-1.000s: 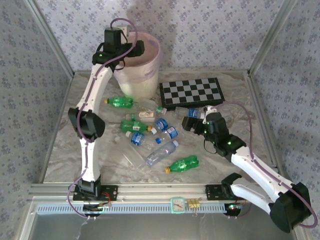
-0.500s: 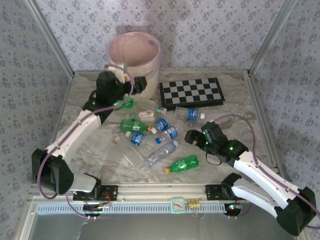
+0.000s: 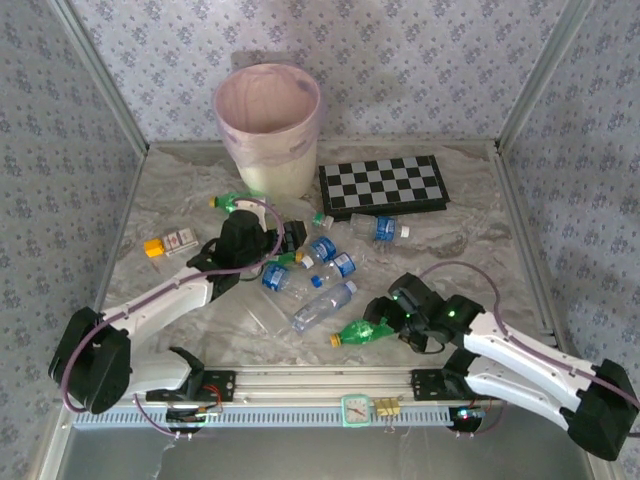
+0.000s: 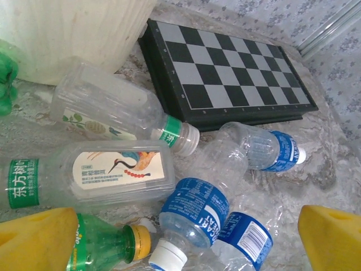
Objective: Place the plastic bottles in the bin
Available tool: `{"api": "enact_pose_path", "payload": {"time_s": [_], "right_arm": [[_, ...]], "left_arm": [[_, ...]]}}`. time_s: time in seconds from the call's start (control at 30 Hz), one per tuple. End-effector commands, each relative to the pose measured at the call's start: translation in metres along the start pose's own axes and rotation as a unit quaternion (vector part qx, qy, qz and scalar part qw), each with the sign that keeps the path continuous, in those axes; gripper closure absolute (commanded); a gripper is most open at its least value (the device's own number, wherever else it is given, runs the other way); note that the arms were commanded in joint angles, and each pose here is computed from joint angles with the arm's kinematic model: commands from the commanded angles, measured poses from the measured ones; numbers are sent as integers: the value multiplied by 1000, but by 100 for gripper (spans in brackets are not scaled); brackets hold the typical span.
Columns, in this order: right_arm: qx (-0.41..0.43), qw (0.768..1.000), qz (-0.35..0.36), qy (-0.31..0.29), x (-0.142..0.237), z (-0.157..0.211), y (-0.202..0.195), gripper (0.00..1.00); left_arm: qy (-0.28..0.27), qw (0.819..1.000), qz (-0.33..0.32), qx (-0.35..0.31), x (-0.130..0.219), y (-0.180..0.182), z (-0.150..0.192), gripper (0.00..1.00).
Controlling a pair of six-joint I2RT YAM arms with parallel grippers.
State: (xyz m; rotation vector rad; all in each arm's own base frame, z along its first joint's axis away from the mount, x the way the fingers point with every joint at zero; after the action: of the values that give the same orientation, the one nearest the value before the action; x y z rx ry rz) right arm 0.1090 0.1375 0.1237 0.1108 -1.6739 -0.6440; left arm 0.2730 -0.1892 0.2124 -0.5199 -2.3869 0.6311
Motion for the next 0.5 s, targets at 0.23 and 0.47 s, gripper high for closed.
{"api": "enact_pose_path", "payload": {"time_s": [0.23,0.47], "right_arm": [[-33,998,-45,-6,-21,-11,22,0],[-47,999,-22,-14,-35,-19,23,8]], "left_arm": [[-17,1000,15,5,-5,-7,-6,0],[-15,1000,1,11,-2,0,0,0]]}}
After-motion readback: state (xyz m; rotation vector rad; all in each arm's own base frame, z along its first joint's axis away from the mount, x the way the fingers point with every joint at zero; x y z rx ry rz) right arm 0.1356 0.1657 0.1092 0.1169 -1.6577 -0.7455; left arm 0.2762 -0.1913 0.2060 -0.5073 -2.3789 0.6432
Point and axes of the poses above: each hand's point on the last joint's axis, 136 mm out from that joint toward the fingers, its own x axis back along the fingers, its own y axis along the line the jaws close on, z = x × y, the point moved 7 cm from there along x, back along the fingers, and after that the axes turned 3 degrees about x, right-handed, at the moved point
